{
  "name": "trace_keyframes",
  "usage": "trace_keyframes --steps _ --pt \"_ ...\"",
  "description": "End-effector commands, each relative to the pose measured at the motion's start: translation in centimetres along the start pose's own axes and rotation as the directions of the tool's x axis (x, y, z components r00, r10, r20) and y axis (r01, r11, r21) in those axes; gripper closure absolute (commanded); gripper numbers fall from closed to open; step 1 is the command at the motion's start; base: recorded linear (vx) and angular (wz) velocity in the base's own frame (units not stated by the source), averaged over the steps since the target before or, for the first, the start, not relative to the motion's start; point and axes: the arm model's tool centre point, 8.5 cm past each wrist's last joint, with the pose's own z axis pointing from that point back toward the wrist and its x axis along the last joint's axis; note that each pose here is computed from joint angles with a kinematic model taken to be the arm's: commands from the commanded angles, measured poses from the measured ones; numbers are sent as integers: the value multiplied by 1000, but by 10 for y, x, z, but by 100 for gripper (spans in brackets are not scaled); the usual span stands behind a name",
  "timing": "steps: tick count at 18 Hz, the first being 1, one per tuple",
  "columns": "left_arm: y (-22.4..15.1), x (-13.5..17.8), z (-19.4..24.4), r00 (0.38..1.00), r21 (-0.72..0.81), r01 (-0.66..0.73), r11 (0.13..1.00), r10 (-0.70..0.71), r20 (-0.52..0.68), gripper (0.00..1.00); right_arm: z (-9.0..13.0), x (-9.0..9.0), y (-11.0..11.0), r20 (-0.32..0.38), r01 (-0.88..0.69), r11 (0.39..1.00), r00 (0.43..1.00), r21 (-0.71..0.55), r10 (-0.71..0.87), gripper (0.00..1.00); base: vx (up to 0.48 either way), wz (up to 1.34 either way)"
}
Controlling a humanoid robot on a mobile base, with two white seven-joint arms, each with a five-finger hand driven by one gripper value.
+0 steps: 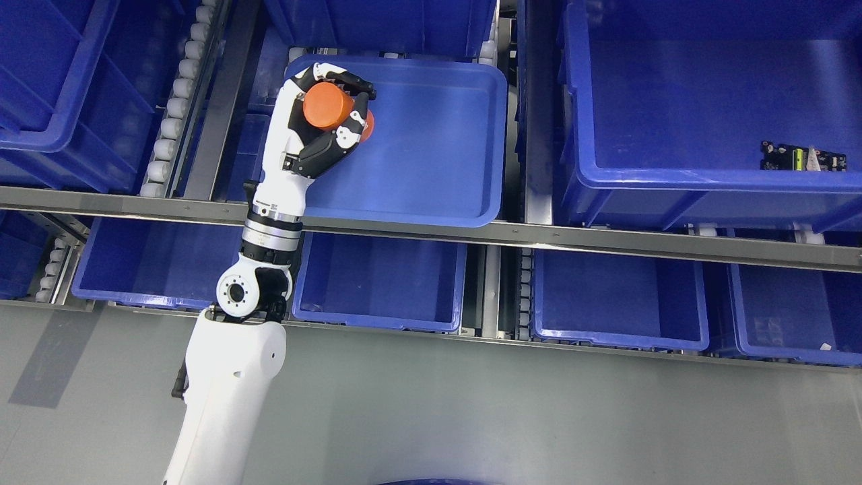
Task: Grab orange capacitor from left shelf to right desk
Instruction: 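Hold the capacitor in the left hand while the robot turns toward the steel table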
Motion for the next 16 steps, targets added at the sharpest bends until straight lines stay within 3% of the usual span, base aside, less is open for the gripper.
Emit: trace_keyframes --steps 1,16 --pt "-2 41 -2 992 -16 29 999 -27 125 99 -1 -9 -11 -6 3 1000 1000 -17 -3 0 0 0" --pt "4 45 2 990 113 5 994 -21 140 99 -1 -8 -11 -4 4 1000 1000 -17 -4 0 -44 13"
